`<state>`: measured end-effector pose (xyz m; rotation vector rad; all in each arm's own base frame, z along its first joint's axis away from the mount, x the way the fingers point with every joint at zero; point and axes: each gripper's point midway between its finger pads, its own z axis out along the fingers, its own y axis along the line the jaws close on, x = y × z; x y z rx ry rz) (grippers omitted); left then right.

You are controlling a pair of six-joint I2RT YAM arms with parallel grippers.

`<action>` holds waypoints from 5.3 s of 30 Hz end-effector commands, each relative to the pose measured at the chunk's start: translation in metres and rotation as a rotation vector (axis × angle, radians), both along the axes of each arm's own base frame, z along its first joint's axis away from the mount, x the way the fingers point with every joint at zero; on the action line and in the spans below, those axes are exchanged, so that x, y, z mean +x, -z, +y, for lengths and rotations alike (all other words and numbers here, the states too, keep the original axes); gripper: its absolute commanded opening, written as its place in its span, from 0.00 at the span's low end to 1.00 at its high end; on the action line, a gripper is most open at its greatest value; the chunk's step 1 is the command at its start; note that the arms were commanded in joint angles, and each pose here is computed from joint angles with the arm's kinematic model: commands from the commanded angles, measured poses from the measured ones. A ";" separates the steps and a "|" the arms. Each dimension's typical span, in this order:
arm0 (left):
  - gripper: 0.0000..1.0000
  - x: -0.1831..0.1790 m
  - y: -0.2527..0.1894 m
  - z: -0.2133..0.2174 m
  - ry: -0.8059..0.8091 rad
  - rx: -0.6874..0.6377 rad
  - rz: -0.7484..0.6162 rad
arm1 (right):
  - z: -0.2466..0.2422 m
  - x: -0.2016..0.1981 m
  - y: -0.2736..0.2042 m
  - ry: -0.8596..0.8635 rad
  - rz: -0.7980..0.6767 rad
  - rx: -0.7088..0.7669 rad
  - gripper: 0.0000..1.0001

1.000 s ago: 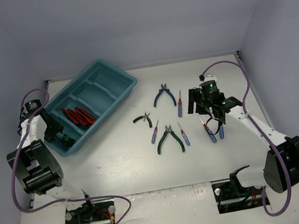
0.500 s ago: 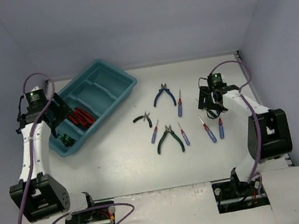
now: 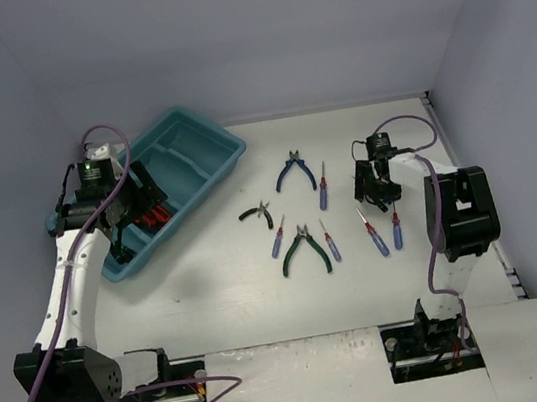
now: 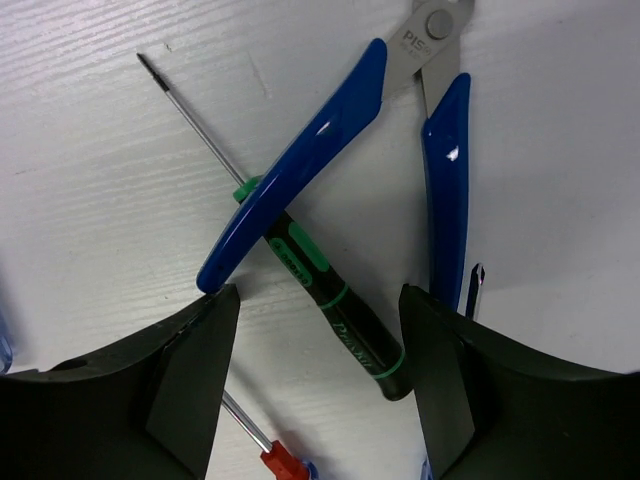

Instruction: Sort the tools into containers

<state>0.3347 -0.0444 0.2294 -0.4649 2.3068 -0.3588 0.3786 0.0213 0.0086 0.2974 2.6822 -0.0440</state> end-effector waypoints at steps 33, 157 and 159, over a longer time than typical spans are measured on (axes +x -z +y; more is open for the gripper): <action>0.71 -0.004 -0.098 -0.192 0.417 -0.360 -0.286 | 0.165 -0.009 -0.188 -0.509 -0.511 0.317 0.00; 0.00 0.069 0.157 -0.184 0.945 0.379 0.285 | 0.119 -0.074 -0.147 -0.368 -0.472 0.248 0.74; 0.00 0.069 0.130 -0.183 0.924 0.379 0.229 | 0.119 -0.073 -0.150 -0.367 -0.482 0.249 0.74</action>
